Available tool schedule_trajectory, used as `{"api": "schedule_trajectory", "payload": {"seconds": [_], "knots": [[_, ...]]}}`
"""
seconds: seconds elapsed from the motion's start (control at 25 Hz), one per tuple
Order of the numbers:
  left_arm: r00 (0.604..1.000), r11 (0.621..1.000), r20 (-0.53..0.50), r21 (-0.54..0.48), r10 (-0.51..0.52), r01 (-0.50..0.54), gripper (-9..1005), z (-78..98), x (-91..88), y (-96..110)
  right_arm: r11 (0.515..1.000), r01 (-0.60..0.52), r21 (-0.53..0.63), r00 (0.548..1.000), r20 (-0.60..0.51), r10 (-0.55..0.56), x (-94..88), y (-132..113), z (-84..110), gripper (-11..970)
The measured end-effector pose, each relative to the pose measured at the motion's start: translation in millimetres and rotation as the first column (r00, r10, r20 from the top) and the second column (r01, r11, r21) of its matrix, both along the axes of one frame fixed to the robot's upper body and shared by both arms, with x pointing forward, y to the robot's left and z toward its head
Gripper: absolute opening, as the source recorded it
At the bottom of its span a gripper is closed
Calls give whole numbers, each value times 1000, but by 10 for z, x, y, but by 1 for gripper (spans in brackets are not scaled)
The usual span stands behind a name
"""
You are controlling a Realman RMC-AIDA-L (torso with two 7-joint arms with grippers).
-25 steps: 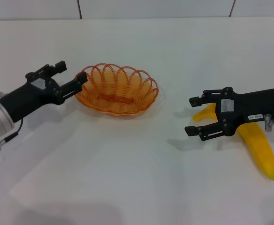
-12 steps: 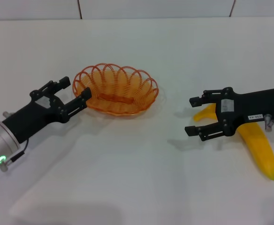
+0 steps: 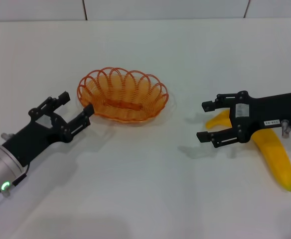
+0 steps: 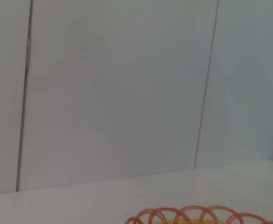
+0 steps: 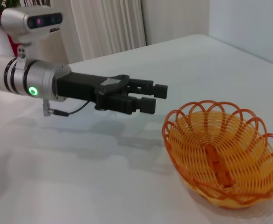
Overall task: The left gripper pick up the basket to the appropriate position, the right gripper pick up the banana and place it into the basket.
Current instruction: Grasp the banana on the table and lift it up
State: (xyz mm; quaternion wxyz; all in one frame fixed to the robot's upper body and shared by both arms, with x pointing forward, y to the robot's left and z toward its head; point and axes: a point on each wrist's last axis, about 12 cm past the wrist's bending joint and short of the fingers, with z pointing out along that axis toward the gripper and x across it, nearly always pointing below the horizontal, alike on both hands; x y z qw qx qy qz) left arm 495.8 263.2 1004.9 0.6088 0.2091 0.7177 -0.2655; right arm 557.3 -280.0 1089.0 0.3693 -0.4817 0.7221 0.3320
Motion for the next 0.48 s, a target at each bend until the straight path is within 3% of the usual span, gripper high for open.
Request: {"api": "schedule_trajectory", "payload": {"seconds": [0.48], "knots": [[996,997,82,75,15,-21,766,-79,-174,-118,999,41,14,999,17,-41,41,-50,32,881]]}}
